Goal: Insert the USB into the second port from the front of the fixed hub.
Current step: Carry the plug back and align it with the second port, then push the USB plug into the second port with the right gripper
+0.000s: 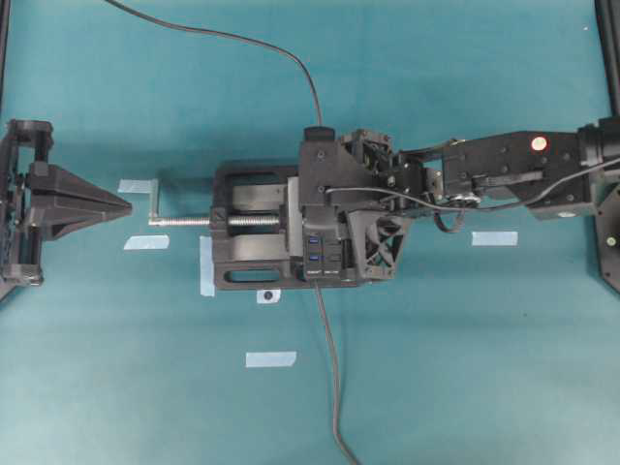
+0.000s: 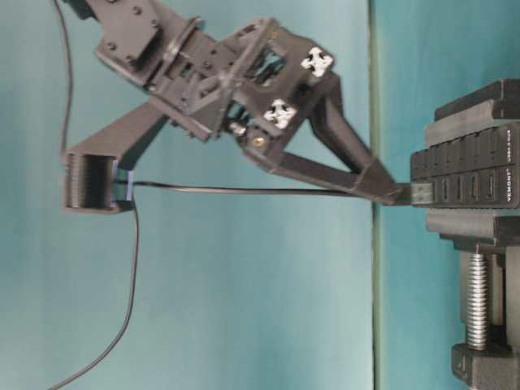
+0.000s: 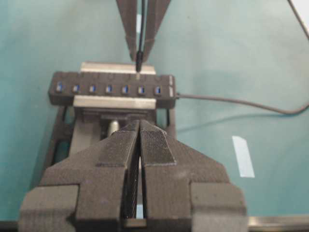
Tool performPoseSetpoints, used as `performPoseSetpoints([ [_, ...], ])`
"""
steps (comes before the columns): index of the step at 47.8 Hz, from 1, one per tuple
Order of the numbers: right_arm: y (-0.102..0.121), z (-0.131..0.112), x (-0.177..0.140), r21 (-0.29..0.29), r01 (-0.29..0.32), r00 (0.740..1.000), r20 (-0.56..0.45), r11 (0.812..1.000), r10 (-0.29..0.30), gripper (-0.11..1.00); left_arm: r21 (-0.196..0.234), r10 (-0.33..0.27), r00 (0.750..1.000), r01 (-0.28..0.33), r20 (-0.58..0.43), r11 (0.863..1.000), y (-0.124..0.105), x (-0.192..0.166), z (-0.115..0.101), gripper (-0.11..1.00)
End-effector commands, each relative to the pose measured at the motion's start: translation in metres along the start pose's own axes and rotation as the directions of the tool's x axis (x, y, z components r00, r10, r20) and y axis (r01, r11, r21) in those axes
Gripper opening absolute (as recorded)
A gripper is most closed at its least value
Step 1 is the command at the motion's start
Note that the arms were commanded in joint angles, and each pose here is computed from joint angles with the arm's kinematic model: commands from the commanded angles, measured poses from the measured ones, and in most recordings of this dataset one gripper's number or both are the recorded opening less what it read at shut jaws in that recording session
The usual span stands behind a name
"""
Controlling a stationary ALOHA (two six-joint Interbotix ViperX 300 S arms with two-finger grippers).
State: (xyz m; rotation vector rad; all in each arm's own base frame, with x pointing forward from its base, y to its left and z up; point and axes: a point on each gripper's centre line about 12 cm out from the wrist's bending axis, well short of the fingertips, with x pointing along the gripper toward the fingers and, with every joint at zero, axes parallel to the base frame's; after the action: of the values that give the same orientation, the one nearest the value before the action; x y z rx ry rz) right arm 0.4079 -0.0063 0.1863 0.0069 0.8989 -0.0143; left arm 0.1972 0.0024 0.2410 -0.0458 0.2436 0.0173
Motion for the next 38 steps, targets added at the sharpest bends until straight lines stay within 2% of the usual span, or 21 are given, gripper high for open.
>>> performPoseSetpoints([
  [1, 0.003, 0.006, -0.005, 0.002, -0.004, 1.000, 0.026, 1.000, 0.004, 0.08, 0.001, 0.001, 1.000, -0.001, 0.018, 1.000, 0.000, 0.001, 0.008, 0.00],
  [12, 0.006, -0.003, 0.002, 0.001, -0.009, 1.000, 0.001, 1.000, 0.009, 0.08, 0.000, 0.001, 1.000, -0.001, 0.018, 1.000, 0.000, 0.001, 0.007, 0.00],
  [23, 0.006, -0.003, 0.006, 0.034, -0.010, 0.999, 0.032, 0.999, 0.009, 0.08, -0.002, 0.001, 1.000, -0.001, 0.015, 1.000, 0.000, 0.001, 0.007, 0.00],
  [38, 0.005, -0.004, 0.007, 0.032, -0.008, 1.000, 0.029, 0.999, 0.007, 0.08, -0.002, 0.001, 1.000, -0.001, 0.014, 1.000, 0.000, 0.001, 0.006, 0.00],
])
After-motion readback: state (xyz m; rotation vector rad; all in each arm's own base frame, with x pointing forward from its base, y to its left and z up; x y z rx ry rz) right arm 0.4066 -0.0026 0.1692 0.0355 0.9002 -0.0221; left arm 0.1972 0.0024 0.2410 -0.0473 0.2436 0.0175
